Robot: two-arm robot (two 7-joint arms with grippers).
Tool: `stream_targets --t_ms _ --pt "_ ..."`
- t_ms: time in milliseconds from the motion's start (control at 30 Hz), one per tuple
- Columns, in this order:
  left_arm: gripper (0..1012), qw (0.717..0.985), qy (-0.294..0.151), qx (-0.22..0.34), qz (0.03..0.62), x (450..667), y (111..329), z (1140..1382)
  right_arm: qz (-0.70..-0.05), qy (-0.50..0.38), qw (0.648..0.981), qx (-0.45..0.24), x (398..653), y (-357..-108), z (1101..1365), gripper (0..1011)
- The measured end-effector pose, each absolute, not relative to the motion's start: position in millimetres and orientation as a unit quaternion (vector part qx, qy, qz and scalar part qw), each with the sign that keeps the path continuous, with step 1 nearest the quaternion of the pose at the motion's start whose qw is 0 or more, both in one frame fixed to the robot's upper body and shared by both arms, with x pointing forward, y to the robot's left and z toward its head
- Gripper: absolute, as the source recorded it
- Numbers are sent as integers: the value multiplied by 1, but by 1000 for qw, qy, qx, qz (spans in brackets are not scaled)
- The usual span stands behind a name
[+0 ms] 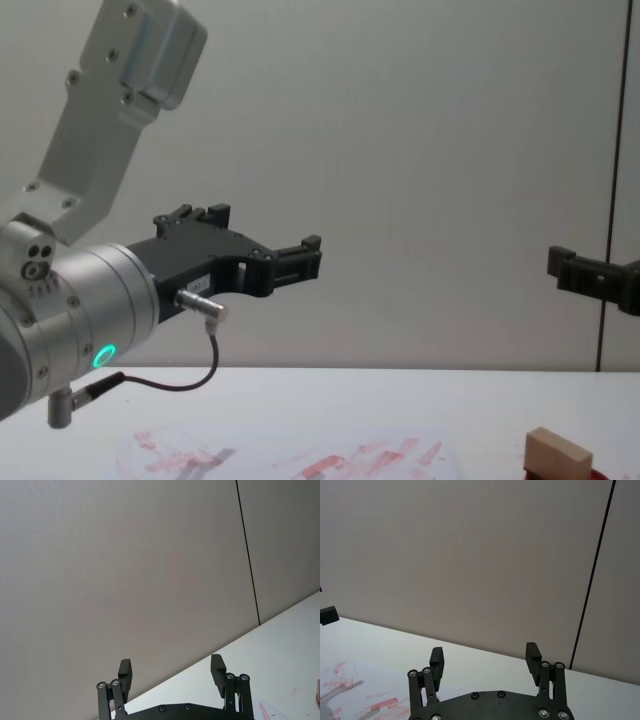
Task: Use the one hand to pick up the stamp and affix it onto the A4 paper.
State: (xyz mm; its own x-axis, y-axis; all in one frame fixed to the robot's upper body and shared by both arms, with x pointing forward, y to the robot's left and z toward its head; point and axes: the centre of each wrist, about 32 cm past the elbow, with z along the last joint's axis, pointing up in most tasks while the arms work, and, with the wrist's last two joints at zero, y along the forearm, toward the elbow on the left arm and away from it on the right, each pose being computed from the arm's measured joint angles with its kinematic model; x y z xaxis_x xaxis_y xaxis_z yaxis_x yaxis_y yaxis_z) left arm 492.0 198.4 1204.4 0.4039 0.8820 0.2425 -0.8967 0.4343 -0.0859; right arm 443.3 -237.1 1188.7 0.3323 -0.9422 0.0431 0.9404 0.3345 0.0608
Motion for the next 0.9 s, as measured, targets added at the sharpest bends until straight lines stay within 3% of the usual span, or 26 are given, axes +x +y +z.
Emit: stream_targets --t_ms 900 --pt "1002 837 -126 29 531 492 198 1204 -565 -29 825 -4 446 -241 1186 1001"
